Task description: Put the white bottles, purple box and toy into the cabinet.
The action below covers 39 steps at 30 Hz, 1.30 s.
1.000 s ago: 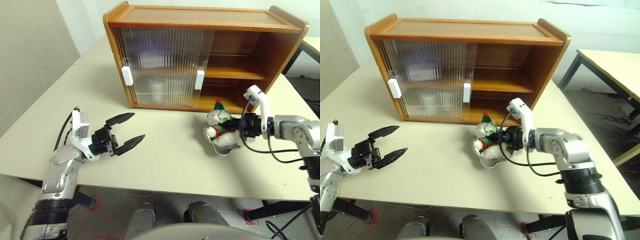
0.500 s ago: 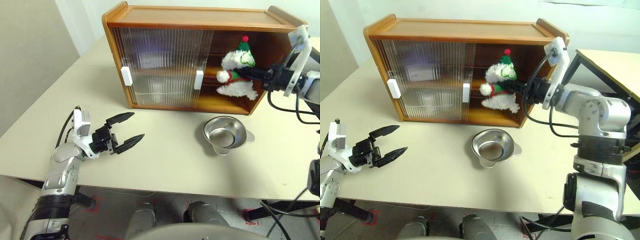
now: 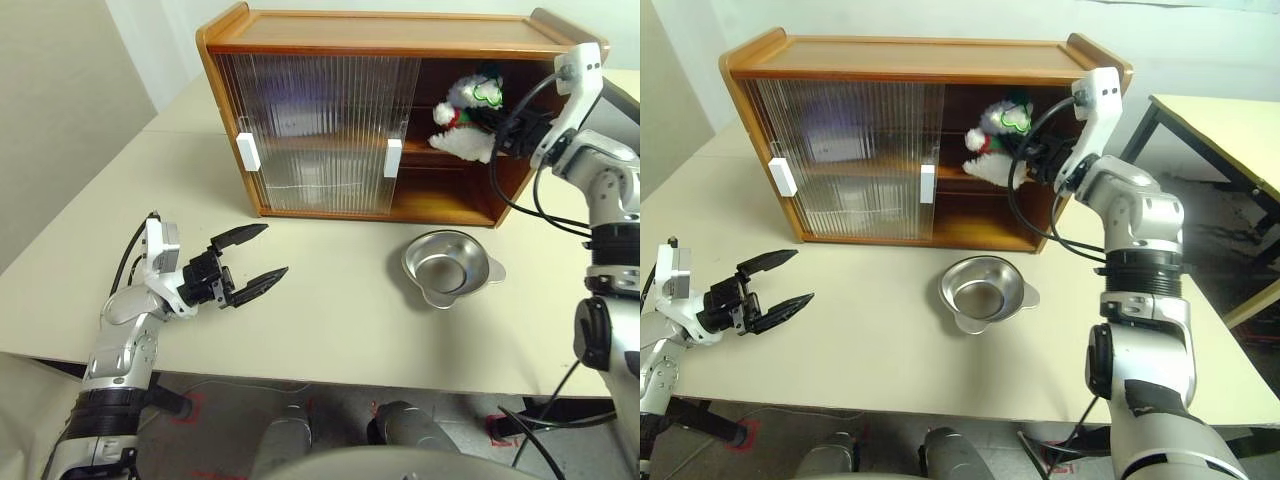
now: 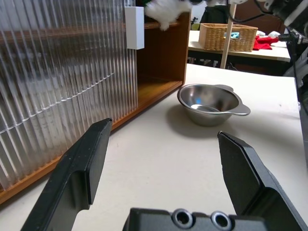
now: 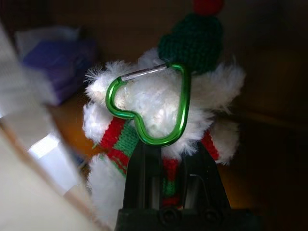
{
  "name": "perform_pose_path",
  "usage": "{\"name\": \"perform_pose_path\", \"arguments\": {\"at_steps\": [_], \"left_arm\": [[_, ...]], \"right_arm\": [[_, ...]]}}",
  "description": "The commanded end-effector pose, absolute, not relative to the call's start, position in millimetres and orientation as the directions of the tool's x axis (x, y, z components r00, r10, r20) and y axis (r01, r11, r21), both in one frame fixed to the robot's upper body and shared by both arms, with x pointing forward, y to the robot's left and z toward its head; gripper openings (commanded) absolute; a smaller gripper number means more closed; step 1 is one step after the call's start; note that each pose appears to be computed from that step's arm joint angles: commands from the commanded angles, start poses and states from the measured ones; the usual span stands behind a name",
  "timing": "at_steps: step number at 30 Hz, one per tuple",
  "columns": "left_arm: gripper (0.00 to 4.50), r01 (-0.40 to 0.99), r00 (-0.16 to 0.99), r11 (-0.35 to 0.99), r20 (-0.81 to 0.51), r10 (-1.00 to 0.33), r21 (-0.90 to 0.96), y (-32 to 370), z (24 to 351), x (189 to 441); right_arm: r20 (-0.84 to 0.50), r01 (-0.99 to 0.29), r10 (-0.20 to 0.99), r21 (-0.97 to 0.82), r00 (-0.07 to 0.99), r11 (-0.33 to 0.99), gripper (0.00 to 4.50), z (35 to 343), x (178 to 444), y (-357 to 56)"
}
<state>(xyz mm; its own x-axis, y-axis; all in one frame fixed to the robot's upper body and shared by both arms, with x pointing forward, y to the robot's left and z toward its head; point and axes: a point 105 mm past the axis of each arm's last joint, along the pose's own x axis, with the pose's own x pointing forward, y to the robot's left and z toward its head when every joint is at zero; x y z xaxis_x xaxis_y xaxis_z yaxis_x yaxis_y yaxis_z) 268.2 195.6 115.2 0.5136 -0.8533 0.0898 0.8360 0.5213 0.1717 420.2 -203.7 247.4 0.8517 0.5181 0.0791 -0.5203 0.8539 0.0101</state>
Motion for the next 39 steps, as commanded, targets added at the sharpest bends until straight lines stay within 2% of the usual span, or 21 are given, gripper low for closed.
{"name": "perform_pose_path", "arguments": {"at_steps": [1, 6, 10, 16, 21, 22, 28, 31, 34, 37, 39], "left_arm": [[4.5, 0.83, 0.523, 0.528, 0.077, -0.849, 0.178, 199.2, 112.7, 268.7], [4.5, 0.828, 0.526, 0.53, 0.078, -0.847, 0.182, 198.5, 114.7, 268.4], [4.5, 0.825, 0.529, 0.534, 0.083, -0.845, 0.183, 196.8, 117.1, 268.0], [4.5, 0.821, 0.535, 0.541, 0.085, -0.84, 0.179, 196.3, 116.3, 268.1], [4.5, 0.821, 0.538, 0.544, 0.082, -0.839, 0.174, 197.6, 113.5, 267.3], [4.5, 0.821, 0.539, 0.544, 0.082, -0.838, 0.173, 197.7, 112.8, 267.2], [4.5, 0.824, 0.535, 0.541, 0.084, -0.841, 0.169, 196.2, 111.5, 266.5], [4.5, 0.824, 0.535, 0.541, 0.084, -0.841, 0.167, 196.4, 110.3, 266.3], [4.5, 0.824, 0.537, 0.542, 0.082, -0.84, 0.165, 197.7, 109.4, 265.0], [4.5, 0.823, 0.54, 0.545, 0.075, -0.838, 0.16, 200.7, 106.4, 262.4], [4.5, 0.82, 0.545, 0.55, 0.075, -0.835, 0.157, 202.3, 105.1, 261.5]], "right_arm": [[0.155, -0.459, 0.458, -0.034, 0.875, 0.888, 0.18, 262.5, 427.2, -211.1], [0.199, -0.439, 0.443, -0.065, 0.874, 0.896, 0.18, 266.2, 433.1, -208.6], [0.113, -0.431, 0.443, -0.118, 0.889, 0.895, 0.18, 245.1, 438.6, -203.2], [0.138, -0.39, 0.41, -0.146, 0.902, 0.909, 2.21, 247.2, 443.4, -203.8], [0.155, -0.381, 0.405, -0.165, 0.901, 0.91, 4.21, 256.3, 442.3, -211.0], [0.155, -0.38, 0.406, -0.171, 0.901, 0.909, 4.48, 257.6, 441.6, -212.3], [0.139, -0.397, 0.428, -0.205, 0.893, 0.895, 4.48, 261.7, 433.9, -220.2], [0.052, -0.471, 0.488, -0.19, 0.871, 0.861, 4.48, 255.8, 420.1, -228.0], [-0.021, -0.566, 0.569, -0.138, 0.822, 0.813, 4.48, 255.8, 399.3, -238.6], [-0.171, -0.725, 0.714, 0.0, 0.678, 0.689, 4.48, 236.6, 355.9, -249.0], [-0.264, -0.756, 0.749, 0.093, 0.608, 0.647, 4.48, 218.1, 330.6, -259.4]]}}
